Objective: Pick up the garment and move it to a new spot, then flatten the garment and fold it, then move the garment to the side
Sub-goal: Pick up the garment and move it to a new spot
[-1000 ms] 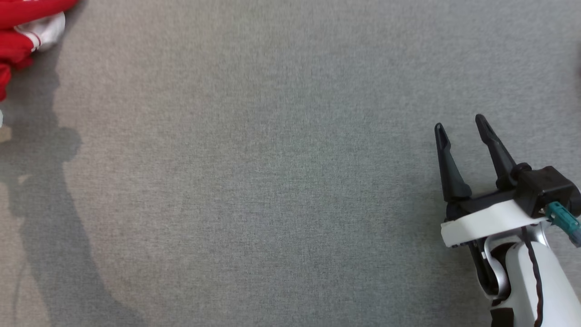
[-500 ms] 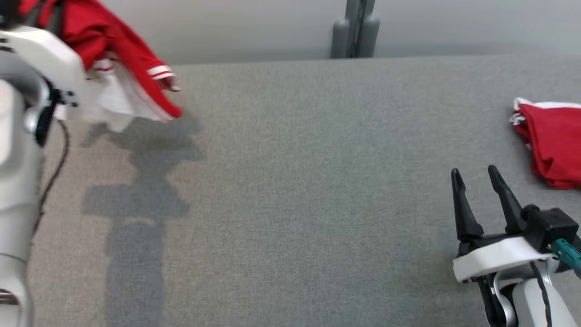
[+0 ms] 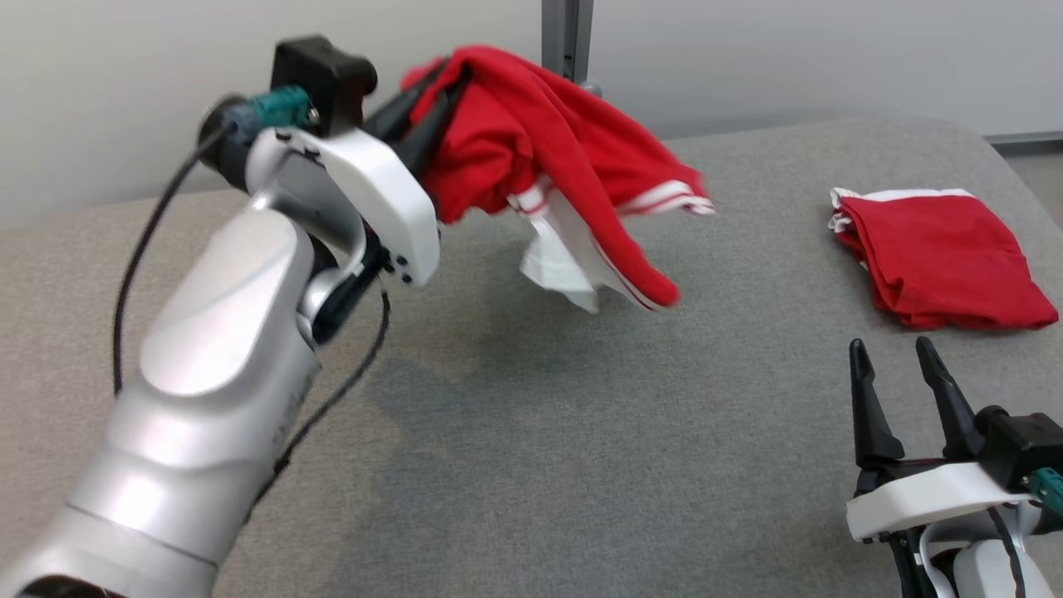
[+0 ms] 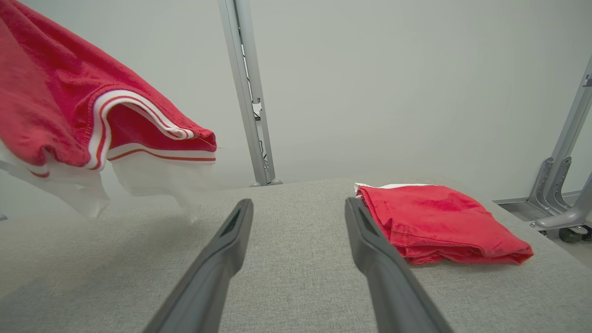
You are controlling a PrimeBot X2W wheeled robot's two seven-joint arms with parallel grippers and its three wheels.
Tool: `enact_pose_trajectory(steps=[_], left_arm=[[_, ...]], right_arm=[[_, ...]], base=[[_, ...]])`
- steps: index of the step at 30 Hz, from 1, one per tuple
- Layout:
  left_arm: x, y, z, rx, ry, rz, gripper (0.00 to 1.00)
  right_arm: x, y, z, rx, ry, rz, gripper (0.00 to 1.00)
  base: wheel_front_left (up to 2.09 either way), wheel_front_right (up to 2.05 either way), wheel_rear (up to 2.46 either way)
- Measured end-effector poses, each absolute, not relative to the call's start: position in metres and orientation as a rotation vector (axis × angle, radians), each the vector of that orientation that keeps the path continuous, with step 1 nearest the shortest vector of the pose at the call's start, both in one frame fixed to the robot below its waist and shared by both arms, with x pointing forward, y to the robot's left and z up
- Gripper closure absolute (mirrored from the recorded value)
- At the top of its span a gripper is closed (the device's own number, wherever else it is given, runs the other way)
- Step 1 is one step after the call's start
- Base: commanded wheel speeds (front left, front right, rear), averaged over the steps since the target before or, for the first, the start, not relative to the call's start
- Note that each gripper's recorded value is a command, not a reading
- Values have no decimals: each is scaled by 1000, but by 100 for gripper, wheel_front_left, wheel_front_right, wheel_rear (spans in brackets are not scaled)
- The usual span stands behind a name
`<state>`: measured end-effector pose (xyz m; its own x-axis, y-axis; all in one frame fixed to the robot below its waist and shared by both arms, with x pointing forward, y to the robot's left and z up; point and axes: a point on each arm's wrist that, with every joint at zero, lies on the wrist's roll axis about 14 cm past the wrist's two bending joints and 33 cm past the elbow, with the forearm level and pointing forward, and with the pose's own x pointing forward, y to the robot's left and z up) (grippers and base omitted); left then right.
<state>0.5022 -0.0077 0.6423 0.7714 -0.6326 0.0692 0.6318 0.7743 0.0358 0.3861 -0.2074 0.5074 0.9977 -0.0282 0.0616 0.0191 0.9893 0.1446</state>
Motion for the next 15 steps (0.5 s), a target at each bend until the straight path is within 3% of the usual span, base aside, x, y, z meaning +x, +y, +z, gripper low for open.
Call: enact_pose_trajectory(steps=[7,15], left_arm=[[487,-36,533,-113,165,-694,100],[485,-19,449,-39,301,-612,100]], right_arm=[[389,-210,493,160,-27,-36,0],[390,-225,484,157,-6,-81,0]], base=[[0,0,0],[0,0,0]])
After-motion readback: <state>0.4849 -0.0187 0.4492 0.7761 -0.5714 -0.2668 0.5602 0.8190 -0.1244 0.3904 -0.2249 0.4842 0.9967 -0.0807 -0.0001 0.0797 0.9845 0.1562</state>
